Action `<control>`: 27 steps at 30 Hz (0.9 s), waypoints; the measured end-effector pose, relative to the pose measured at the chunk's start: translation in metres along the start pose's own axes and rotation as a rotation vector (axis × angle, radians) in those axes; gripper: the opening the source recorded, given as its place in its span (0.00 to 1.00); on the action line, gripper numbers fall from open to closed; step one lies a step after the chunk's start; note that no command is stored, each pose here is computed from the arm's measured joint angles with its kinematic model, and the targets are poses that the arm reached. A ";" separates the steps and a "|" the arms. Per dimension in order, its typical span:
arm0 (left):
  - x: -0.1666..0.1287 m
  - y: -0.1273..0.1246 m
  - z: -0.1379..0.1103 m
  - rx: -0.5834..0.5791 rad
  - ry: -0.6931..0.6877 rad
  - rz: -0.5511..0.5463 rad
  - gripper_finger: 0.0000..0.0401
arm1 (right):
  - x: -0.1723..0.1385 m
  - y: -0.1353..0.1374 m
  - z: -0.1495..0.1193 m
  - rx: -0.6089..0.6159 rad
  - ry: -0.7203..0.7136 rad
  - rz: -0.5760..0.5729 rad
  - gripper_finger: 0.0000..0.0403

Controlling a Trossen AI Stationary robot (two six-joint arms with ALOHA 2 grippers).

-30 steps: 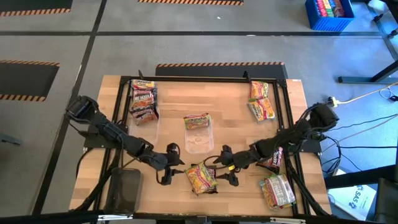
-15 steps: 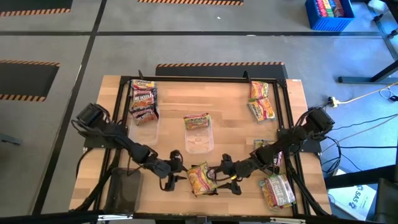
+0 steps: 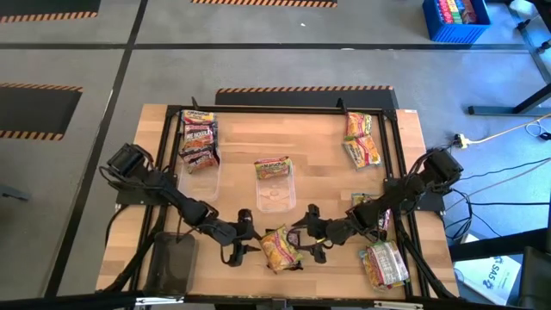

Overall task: Sort Maruchan noodles
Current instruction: Put the green noodle pack into the right transparent bin

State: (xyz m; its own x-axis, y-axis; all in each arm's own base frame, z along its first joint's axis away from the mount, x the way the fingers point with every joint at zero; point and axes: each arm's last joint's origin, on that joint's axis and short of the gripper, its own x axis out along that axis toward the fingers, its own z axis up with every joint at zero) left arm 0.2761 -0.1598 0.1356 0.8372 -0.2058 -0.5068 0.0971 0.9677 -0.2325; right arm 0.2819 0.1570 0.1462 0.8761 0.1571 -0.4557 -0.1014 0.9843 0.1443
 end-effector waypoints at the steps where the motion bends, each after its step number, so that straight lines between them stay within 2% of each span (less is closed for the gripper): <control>1: 0.000 0.000 0.001 -0.004 0.000 -0.005 0.42 | -0.003 0.001 0.004 -0.003 0.002 0.009 0.82; 5: -0.001 -0.001 0.002 -0.006 0.006 -0.019 0.42 | -0.016 0.006 0.017 0.001 0.047 0.087 0.82; 10: 0.000 -0.002 0.003 -0.010 0.015 -0.039 0.42 | -0.016 0.019 0.009 0.021 0.092 0.164 0.82; 17: 0.000 -0.002 0.003 -0.006 0.013 -0.027 0.42 | -0.010 0.033 -0.017 -0.046 0.108 0.046 0.82; 27: 0.000 -0.002 0.003 -0.005 0.008 -0.029 0.42 | -0.003 0.032 -0.020 -0.066 0.060 -0.010 0.82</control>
State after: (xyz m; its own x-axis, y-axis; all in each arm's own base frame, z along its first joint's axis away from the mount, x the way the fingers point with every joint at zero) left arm 0.2771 -0.1612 0.1387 0.8296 -0.2347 -0.5066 0.1185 0.9607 -0.2511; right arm 0.2663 0.1897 0.1346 0.8477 0.1499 -0.5089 -0.1254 0.9887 0.0824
